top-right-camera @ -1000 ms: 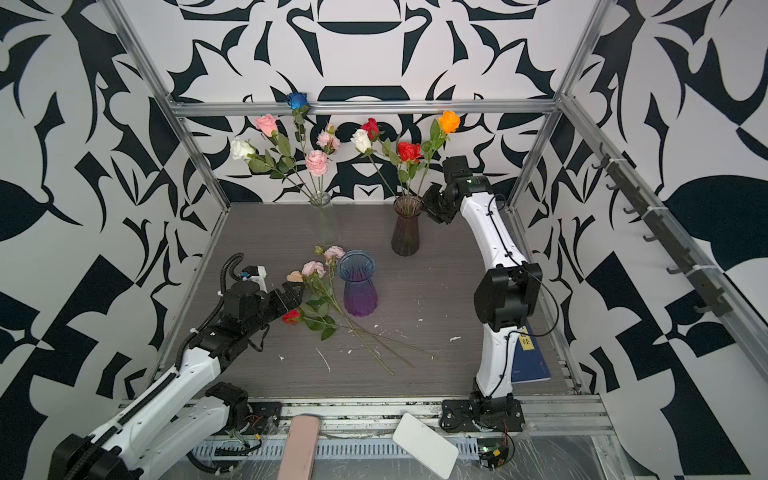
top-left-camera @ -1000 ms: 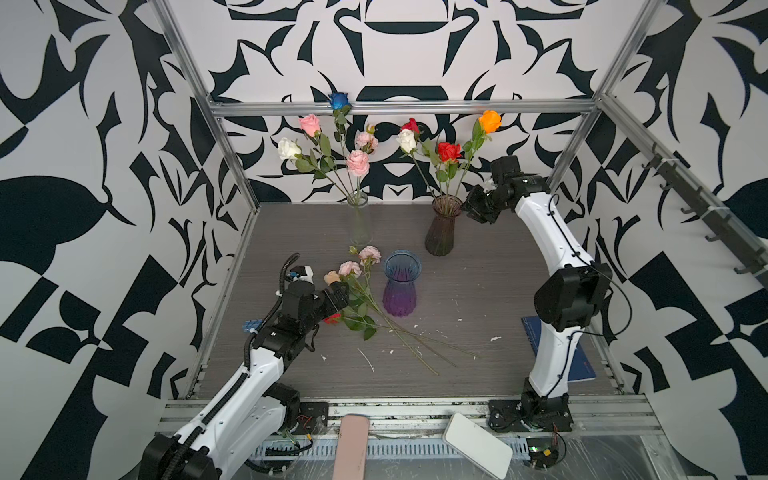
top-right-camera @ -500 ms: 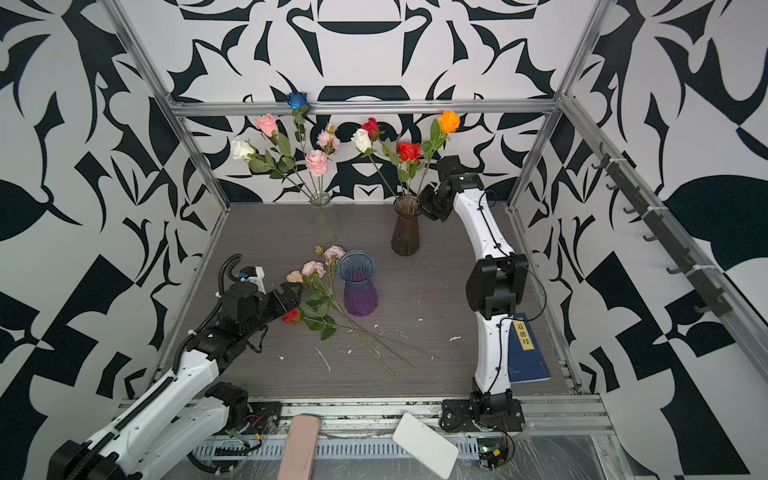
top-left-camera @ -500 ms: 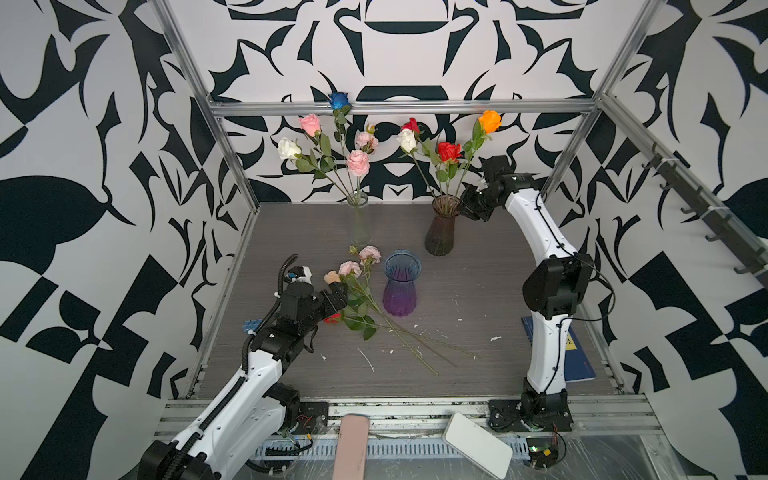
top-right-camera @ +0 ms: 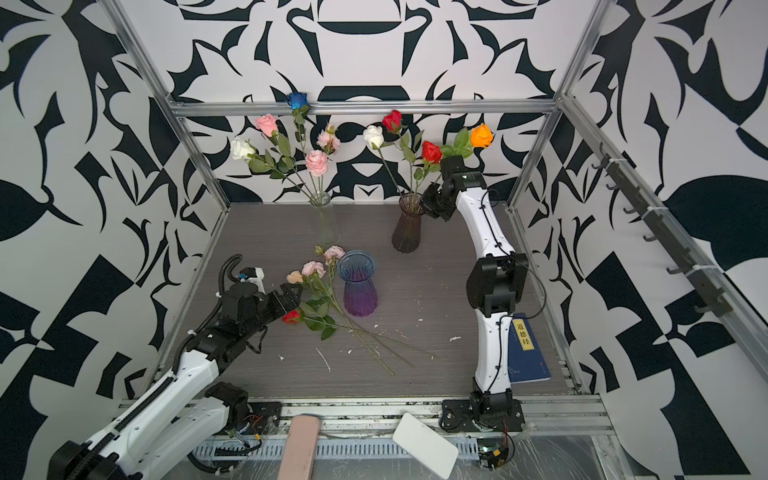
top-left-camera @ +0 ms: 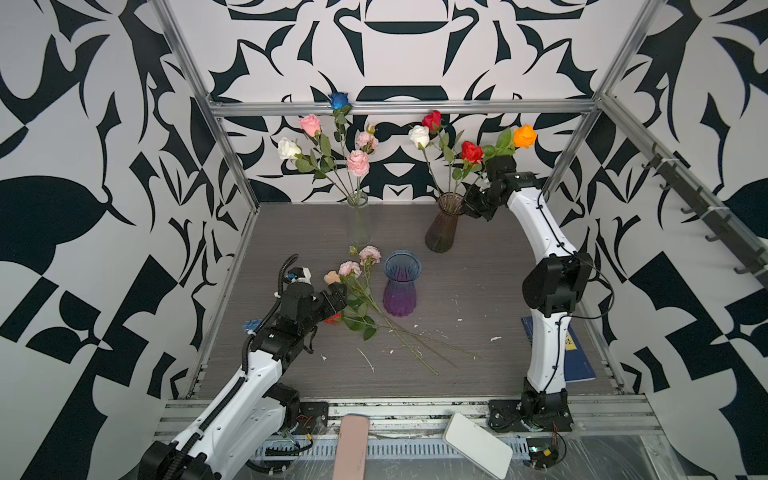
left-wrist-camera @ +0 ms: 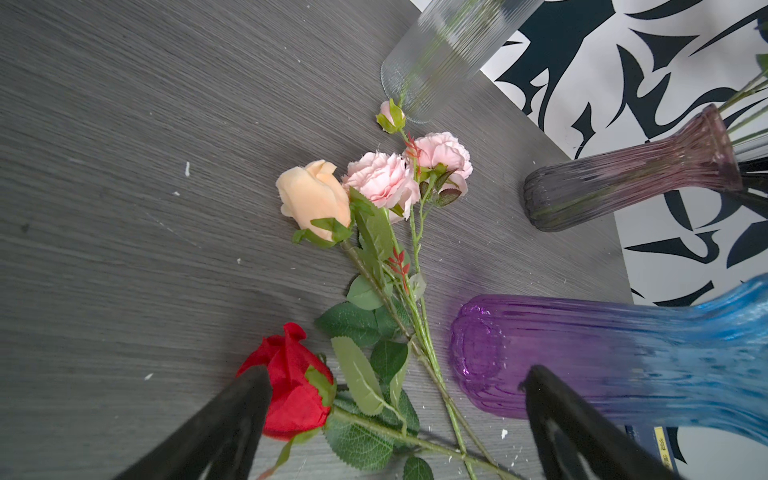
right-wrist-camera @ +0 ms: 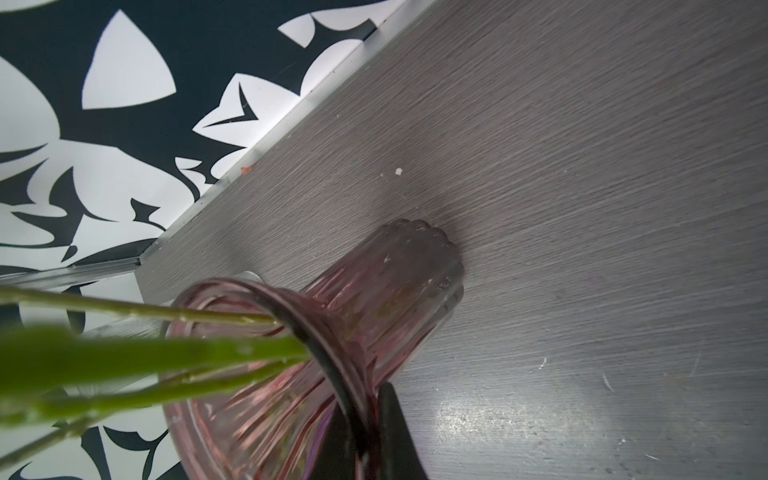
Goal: Arrange the flowers into the vase
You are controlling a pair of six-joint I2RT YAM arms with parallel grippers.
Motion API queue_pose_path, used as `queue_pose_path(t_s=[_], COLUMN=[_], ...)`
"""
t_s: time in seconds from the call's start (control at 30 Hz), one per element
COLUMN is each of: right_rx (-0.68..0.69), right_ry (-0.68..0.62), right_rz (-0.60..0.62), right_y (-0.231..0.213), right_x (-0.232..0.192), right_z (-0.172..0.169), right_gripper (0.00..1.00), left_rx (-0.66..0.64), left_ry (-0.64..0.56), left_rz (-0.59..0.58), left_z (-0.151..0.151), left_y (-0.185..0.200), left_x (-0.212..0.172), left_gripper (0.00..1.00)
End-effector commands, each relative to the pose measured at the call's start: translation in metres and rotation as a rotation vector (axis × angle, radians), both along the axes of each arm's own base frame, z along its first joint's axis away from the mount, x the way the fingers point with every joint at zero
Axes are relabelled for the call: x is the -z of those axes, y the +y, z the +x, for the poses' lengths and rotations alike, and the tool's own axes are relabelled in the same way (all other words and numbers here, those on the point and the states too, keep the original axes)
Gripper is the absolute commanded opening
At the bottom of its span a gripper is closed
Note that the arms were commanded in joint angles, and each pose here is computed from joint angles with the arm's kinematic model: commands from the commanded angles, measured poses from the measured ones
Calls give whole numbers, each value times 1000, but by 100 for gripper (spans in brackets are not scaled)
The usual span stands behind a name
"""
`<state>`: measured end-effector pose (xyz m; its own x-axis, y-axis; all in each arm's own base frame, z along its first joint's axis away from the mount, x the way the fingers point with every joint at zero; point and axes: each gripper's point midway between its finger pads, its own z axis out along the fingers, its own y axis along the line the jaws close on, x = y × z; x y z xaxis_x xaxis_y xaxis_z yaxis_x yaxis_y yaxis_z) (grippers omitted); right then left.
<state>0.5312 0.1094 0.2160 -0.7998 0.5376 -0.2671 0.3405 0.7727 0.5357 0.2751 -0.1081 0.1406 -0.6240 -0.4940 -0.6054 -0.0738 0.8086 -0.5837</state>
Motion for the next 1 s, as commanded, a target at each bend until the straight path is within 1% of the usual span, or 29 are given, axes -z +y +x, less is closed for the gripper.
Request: queue_pose_path(t_s=[0.0, 0.2, 0.4, 0.57, 0.7, 0.97], right_rx=[49, 85, 131, 166, 179, 184], right_ry=[-92, -81, -76, -78, -71, -70], right_rz=[-53, -116, -139, -145, -143, -109], right_y=[-31, -73, -110, -133, -141, -137], right_x=[-48, -55, -57, -58, -55, -52], right_z=[-6, -13, -15, -14, -12, -12], right_gripper=[0, 0, 0, 0, 0, 0], left_rx=[-10, -9, -8, -11, -13, -24], left_ry=[1, 6, 7, 8, 10, 16], left_rz=[10, 3, 1, 3, -4, -19], left_z=[-1, 0, -2, -3, -4, -5], left_y=[4, 2, 2, 4, 3, 4], left_x=[0, 1, 1, 1, 1, 1], left_gripper=[100, 99, 99, 99, 99, 99])
